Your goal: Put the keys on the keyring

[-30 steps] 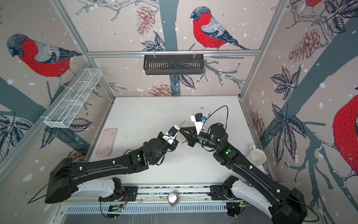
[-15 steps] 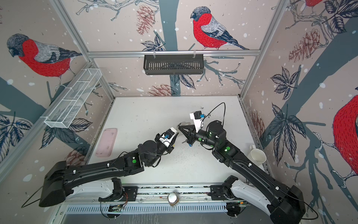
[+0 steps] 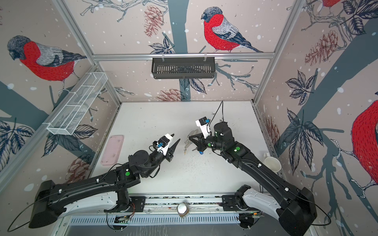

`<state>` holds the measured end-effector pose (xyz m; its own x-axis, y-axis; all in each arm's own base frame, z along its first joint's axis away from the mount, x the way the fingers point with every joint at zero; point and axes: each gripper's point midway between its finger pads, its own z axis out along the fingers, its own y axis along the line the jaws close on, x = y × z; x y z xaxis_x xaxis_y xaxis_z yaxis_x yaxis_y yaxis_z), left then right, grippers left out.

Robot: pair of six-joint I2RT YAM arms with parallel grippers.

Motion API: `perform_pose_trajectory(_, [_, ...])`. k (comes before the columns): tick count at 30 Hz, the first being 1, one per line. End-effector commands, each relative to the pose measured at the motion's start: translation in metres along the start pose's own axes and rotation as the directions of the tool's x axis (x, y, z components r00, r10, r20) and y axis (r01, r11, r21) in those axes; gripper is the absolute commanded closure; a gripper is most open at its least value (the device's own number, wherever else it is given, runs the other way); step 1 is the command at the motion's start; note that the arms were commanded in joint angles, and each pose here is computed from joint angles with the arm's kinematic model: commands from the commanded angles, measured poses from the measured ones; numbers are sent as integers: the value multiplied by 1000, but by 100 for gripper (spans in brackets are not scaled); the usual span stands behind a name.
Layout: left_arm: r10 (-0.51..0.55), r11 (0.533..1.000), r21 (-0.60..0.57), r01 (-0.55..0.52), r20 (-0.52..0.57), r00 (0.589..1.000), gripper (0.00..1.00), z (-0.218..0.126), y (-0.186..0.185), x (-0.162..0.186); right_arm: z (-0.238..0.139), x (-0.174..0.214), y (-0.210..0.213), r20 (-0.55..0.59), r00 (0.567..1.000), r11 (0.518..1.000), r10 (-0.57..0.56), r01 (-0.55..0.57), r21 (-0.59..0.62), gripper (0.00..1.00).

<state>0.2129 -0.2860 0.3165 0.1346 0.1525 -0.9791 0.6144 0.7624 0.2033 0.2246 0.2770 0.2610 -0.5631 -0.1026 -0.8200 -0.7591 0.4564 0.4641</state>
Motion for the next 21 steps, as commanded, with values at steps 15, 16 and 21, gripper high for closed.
perform_pose_trajectory(15, [43, 991, 133, -31, -88, 995, 63, 43, -25, 11, -2, 7, 28, -41, 993, 990, -107, 103, -96, 100])
perform_pose_trajectory(16, [47, 991, 127, -34, -101, 994, 64, 45, -25, 14, -3, 7, 27, -42, 993, 990, -109, 105, -90, 100])
perform_pose_trajectory(21, [46, 999, 26, -43, -161, 986, 76, 46, -7, 27, -9, 3, 24, -28, 992, 992, -122, 121, -45, 100])
